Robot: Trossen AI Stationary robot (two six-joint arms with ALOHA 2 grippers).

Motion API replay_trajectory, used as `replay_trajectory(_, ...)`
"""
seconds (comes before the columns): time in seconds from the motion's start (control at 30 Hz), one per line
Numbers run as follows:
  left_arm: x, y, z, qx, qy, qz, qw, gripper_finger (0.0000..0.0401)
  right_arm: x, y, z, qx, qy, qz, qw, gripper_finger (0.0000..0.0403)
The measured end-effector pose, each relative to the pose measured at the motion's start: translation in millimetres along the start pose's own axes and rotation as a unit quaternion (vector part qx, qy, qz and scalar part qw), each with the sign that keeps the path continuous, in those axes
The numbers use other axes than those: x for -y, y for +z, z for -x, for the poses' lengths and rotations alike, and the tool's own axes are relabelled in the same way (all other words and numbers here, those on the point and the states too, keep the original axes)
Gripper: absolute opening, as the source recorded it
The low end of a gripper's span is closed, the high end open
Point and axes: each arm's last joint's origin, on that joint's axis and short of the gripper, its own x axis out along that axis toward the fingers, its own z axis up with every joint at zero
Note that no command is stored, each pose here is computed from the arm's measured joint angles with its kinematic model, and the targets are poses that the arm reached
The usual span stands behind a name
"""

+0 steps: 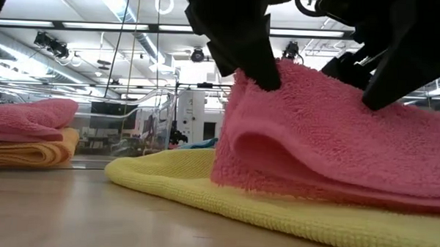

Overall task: Fold microfiber towels
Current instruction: Put the folded pink microfiber cloth into the transparent bin

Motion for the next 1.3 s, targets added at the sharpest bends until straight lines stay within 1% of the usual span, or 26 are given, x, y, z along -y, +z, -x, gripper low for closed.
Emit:
replay_trajectory(0.1, 2, -1, 0, 0.000, 0.005, -0.006, 1.000, 0.0016, 0, -1, 0, -0.008, -0.001, -0.006, 1.000, 0.0234)
replay_trajectory(0.23, 4, -1, 0, 0.001, 0.008, -0.010, 1.000, 0.0038, -1, -4, 1, -0.015, -0.001, -0.003, 1.000, 0.0178)
replay_trajectory(0.33, 4, 0, 0, 0.003, 0.007, -0.009, 1.000, 0.0052, -2, -4, 1, -0.018, -0.001, -0.001, 1.000, 0.0120)
replay_trajectory(0.47, 4, 2, 0, 0.018, 0.004, 0.003, 1.000, 0.0069, -1, -6, 1, -0.028, -0.006, 0.001, 1.000, 0.0028)
replay_trajectory(0.5, 5, 3, 0, 0.019, 0.003, 0.008, 1.000, 0.0077, -1, -7, 1, -0.030, -0.006, 0.002, 1.000, 0.0017)
replay_trajectory(0.6, 5, 5, 14, 0.028, 0.015, 0.011, 0.999, 0.0101, -1, -11, 2, -0.046, -0.011, 0.001, 0.999, 0.0015)
replay_trajectory(0.7, 15, 10, 40, 0.074, 0.073, -0.011, 0.994, 0.0113, -4, -13, 4, -0.047, -0.021, 0.002, 0.999, 0.0015)
replay_trajectory(0.77, 23, 7, 47, 0.105, 0.110, -0.035, 0.988, 0.0115, -7, -14, 5, -0.048, -0.020, 0.006, 0.999, 0.0015)
replay_trajectory(0.8, 27, 4, 46, 0.118, 0.115, -0.042, 0.985, 0.0115, -8, -15, 5, -0.047, -0.019, 0.006, 0.999, 0.0015)
replay_trajectory(0.9, 29, -10, 30, 0.143, 0.105, -0.042, 0.983, 0.0111, -11, -16, 6, -0.046, -0.019, 0.001, 0.999, 0.0015)
replay_trajectory(1.0, 21, -21, 15, 0.185, 0.095, -0.004, 0.978, 0.0113, -13, -15, 6, -0.036, -0.022, -0.003, 0.999, 0.0015)
replay_trajectory(1.07, 16, -26, 8, 0.208, 0.089, 0.019, 0.974, 0.0125, -13, -15, 6, -0.031, -0.022, -0.009, 0.999, 0.0015)
replay_trajectory(1.13, 13, -29, 5, 0.228, 0.085, 0.032, 0.969, 0.0145, -13, -15, 6, -0.029, -0.027, -0.010, 0.999, 0.0015)
replay_trajectory(1.2, 15, -30, 4, 0.247, 0.070, 0.038, 0.966, 0.0172, -13, -14, 6, -0.026, -0.031, -0.011, 0.999, 0.0015)
replay_trajectory(1.3, 16, -30, 1, 0.250, 0.049, 0.061, 0.965, 0.0222, -12, -13, 6, -0.020, -0.035, -0.019, 0.999, 0.0015)
